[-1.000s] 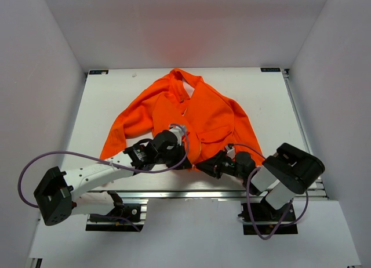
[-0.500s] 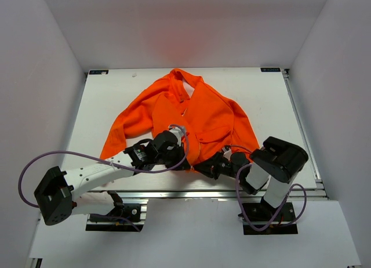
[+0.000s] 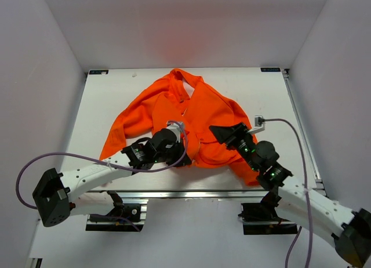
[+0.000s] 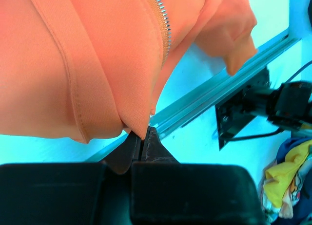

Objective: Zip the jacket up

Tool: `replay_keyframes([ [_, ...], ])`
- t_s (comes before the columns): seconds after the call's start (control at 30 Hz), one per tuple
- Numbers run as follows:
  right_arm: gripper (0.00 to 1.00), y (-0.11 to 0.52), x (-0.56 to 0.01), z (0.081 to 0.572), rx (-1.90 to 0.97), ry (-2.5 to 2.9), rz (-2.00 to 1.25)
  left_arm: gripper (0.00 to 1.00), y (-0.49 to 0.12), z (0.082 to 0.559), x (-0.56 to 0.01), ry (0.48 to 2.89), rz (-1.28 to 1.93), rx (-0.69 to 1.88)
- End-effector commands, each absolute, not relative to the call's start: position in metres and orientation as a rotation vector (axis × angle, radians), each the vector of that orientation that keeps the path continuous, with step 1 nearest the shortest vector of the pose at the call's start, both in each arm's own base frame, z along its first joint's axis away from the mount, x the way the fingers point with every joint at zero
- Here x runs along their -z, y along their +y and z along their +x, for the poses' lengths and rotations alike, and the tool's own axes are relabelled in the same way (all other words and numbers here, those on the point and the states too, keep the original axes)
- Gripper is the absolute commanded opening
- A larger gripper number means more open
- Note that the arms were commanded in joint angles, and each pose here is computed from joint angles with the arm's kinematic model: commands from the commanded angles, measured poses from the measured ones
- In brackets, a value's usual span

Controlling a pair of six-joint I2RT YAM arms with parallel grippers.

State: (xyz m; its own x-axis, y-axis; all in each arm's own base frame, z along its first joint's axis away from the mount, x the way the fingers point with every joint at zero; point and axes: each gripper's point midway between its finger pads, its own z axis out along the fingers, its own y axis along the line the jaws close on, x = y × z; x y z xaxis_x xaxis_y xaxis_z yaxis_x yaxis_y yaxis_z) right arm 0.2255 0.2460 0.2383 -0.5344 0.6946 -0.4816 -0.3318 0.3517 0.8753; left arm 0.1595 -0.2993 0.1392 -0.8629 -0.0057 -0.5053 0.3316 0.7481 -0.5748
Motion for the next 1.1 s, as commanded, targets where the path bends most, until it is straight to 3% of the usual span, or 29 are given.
replay_keyframes([
  [0.0,0.81,0.187,-0.200,0.246,-0.859,1.754,0.354,0.00,-0.310,0.179,-0.189,2.296,0.198,1.011],
  [0.07,0.89,0.185,-0.213,0.245,-0.876,1.700,0.322,0.00,-0.313,0.183,-0.199,2.267,0.195,1.024],
  [0.27,0.90,0.196,-0.258,0.226,-1.070,1.473,0.185,0.00,-0.307,0.202,-0.229,2.175,0.168,0.942],
  [0.4,0.89,0.213,-0.232,0.227,-1.050,1.624,0.123,0.00,-0.306,0.206,-0.251,2.112,0.192,0.943],
  [0.57,0.88,0.250,-0.211,0.204,-1.283,1.735,0.045,0.00,-0.297,0.206,-0.255,2.076,0.211,0.917],
  [1.07,0.86,0.274,-0.207,0.169,-1.729,1.735,0.147,0.00,-0.295,0.193,-0.239,2.021,0.248,1.001],
])
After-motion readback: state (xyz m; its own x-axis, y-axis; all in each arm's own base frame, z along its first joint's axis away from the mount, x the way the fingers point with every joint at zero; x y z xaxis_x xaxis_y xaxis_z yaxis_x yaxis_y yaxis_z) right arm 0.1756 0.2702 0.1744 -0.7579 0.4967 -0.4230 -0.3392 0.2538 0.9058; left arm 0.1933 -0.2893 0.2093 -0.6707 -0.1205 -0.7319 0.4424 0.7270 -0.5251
